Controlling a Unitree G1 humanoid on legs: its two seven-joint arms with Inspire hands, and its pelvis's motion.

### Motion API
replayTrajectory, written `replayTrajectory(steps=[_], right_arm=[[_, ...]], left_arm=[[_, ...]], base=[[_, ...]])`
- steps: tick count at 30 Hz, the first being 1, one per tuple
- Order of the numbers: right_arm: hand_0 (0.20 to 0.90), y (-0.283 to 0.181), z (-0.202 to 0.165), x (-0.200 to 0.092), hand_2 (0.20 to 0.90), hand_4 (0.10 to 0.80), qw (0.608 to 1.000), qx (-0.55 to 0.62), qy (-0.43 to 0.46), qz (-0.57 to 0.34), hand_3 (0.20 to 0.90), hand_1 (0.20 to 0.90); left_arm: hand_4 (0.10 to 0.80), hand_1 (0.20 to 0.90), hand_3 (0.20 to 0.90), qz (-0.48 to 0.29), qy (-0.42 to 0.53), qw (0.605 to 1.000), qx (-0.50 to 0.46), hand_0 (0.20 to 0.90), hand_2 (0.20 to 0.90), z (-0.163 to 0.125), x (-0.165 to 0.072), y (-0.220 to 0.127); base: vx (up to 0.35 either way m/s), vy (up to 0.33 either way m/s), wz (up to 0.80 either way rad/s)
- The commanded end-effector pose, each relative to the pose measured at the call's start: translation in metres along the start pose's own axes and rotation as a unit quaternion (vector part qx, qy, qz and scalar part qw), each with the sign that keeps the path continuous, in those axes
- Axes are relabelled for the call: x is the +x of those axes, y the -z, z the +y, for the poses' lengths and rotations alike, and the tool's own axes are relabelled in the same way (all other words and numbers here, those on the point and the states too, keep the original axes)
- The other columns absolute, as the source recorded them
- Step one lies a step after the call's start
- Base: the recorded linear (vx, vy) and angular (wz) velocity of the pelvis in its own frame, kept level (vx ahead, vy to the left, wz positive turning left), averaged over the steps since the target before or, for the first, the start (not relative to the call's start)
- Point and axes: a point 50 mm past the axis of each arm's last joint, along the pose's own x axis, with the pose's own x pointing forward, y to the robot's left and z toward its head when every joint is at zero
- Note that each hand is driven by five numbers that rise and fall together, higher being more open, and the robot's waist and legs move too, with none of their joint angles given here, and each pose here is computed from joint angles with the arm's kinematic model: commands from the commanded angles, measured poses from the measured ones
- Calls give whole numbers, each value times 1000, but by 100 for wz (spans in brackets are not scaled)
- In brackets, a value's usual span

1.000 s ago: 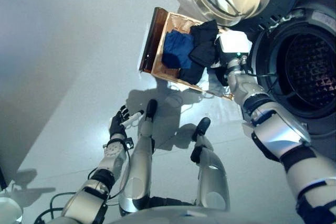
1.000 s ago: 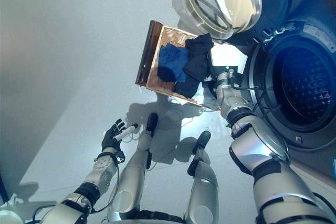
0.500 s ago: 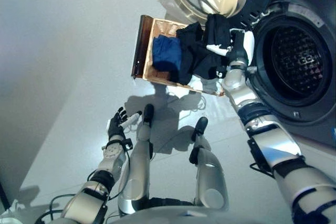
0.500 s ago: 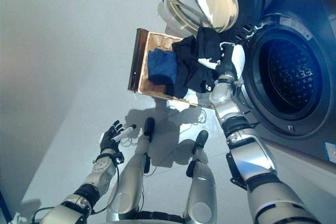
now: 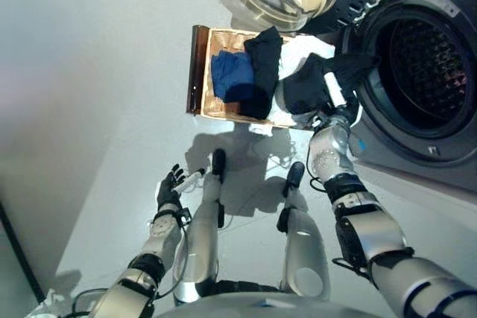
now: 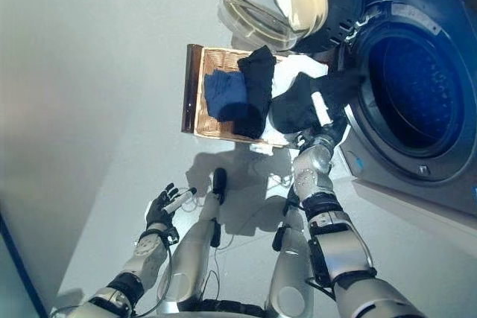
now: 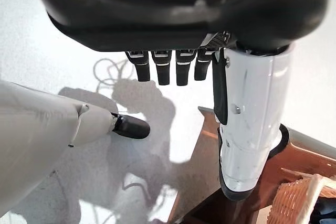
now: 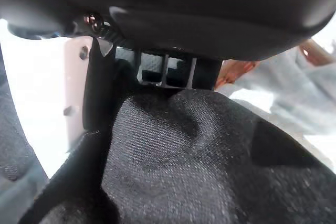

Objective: Pick up the clothes and place them into the washing machine

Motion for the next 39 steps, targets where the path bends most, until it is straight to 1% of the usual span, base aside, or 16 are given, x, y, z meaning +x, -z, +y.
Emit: replayTrajectory(steps=[1, 2, 6, 8, 12, 14, 20, 24, 27, 32, 39], right_arm=[[200, -53, 20, 6, 200, 300, 988, 110, -42, -98, 200, 200], [200, -53, 20, 6, 200, 300, 988, 111, -43, -98, 200, 200], [200, -66, 20, 11, 200, 300, 978, 181, -34, -100, 200, 200], [200, -71, 19, 14, 200, 300, 976, 189, -31, -104, 200, 200], [200, -97, 17, 23, 200, 300, 964, 234, -13, -129, 200, 200], [200, -102, 16, 25, 200, 300, 962, 240, -9, -132, 200, 200], [200, -147, 18, 32, 200, 300, 942, 283, -1, -178, 200, 200], [200, -172, 16, 35, 200, 300, 935, 291, 3, -201, 200, 200], [200, -201, 15, 36, 200, 300, 927, 299, 3, -228, 200, 200], [200, -235, 14, 35, 200, 300, 925, 284, 2, -254, 200, 200], [200, -266, 23, 29, 200, 300, 921, 274, -11, -277, 200, 200]], left_arm=[[800, 900, 900, 10, -5, 1000, -7, 900, 900, 6, -9, 15], [800, 900, 900, 10, -4, 1000, -7, 900, 900, 6, -9, 15], [800, 900, 900, 16, 8, 1000, -15, 900, 900, -1, -10, 17], [800, 900, 900, 18, 10, 1000, -13, 900, 900, -2, -10, 18], [800, 900, 900, 29, 13, 999, -9, 900, 900, -2, -12, 23], [800, 900, 900, 31, 13, 999, -8, 900, 900, -2, -12, 24], [800, 900, 900, 44, 7, 999, -4, 900, 900, 1, -12, 30], [800, 900, 900, 50, 3, 999, -3, 900, 900, 4, -13, 33], [800, 900, 900, 54, 0, 999, 0, 900, 900, 8, -13, 35], [800, 900, 900, 56, 3, 998, 4, 900, 900, 10, -14, 37], [800, 900, 900, 49, 5, 999, -4, 900, 900, 12, -14, 34]], base=[[0, 0, 0], [0, 0, 0], [4, -7, -3], [11, -16, -7], [14, -9, -7], [11, -10, -6], [10, -1, -8], [6, 1, -5], [0, 0, 0], [3, -4, -3], [2, -1, -3]])
